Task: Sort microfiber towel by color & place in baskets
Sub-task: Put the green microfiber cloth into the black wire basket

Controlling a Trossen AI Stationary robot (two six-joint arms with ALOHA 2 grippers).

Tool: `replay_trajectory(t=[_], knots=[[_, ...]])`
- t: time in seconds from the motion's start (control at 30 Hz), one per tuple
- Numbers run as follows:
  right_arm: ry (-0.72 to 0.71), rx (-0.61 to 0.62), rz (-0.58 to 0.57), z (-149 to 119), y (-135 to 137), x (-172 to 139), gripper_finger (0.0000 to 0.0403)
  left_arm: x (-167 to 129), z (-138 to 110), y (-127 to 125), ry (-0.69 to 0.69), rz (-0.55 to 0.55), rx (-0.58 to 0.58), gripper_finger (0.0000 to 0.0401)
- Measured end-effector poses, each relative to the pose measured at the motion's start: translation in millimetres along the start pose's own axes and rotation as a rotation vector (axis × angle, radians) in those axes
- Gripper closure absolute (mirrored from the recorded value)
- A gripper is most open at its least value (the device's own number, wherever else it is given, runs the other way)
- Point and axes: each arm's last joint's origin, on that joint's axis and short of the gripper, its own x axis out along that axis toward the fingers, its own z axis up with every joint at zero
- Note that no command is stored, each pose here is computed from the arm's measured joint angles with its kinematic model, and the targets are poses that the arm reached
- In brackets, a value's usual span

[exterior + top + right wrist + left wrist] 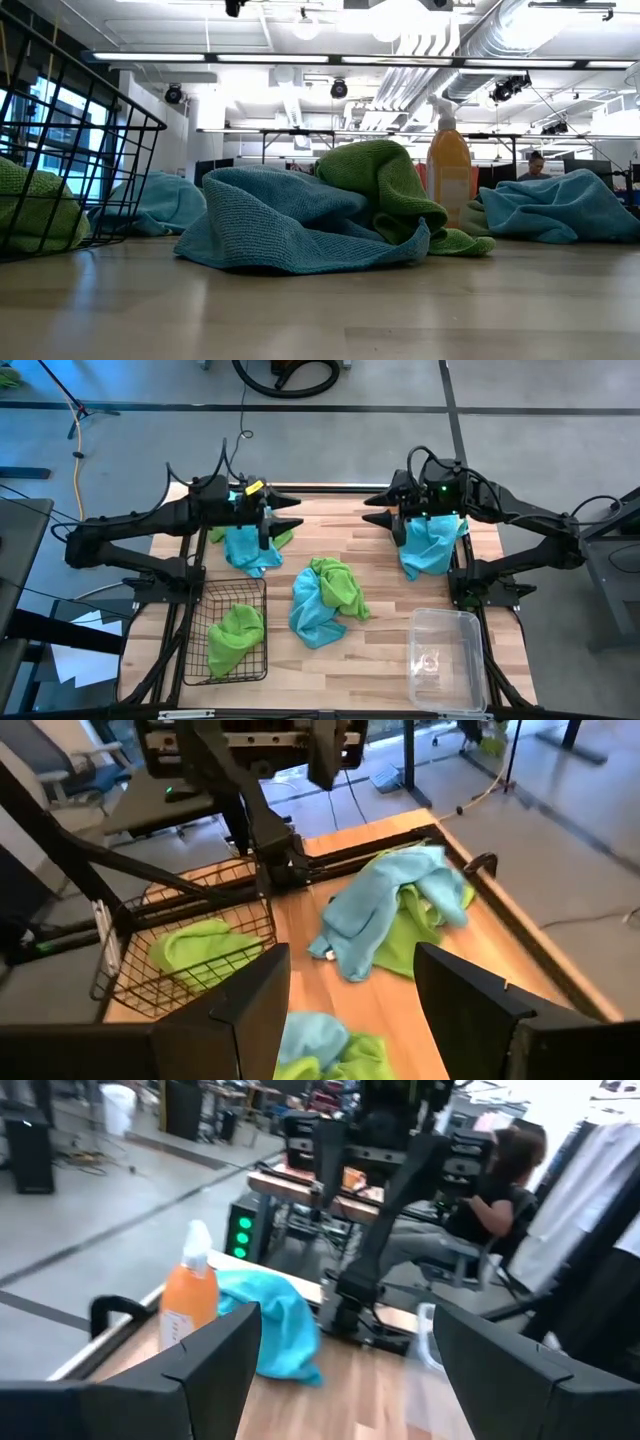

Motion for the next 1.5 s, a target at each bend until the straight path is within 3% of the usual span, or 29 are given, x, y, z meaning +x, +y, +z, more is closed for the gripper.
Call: replay_trajectory(t=[0.23, 0.53, 0.73, 0.93, 1.13, 1.33, 1.43, 1.5], knots=[[0.117, 0.073, 0.093, -10.9, 2.7, 36.5, 0.0192, -14.5, 2.4, -6.2, 0.016, -0.039, -0.012, 0.0117], [0.370, -0.113, 0.156, -52.1, 23.6, 106.5, 0.0192, -27.8, 4.2, -13.8, 0.010, -0.018, -0.026, 0.0117], [0.547, -0.136, 0.173, -89.4, 32.8, 151.8, 0.0192, -27.7, 1.9, -18.2, 0.022, -0.012, -0.024, 0.0117], [0.728, -0.053, 0.135, -129.3, 39.9, 185.6, 0.0192, -30.0, 0.1, -19.8, 0.041, -0.013, -0.022, 0.0117], [0.830, -0.118, 0.021, -163.1, 47.2, 208.3, 0.0192, -35.8, 1.8, -19.7, 0.033, 0.002, -0.014, 0.0117], [0.873, -0.146, -0.043, -180.6, 49.9, 219.0, 0.0193, -36.1, 2.0, -19.6, 0.031, 0.004, -0.014, 0.0117], [0.873, -0.183, -0.108, -184.0, 49.4, 220.4, 0.0212, -36.1, 2.0, -19.6, 0.031, 0.004, -0.014, 0.0117], [0.872, -0.194, -0.123, -184.1, 49.2, 220.2, 0.0246, -36.1, 2.0, -19.6, 0.031, 0.004, -0.014, 0.0117]])
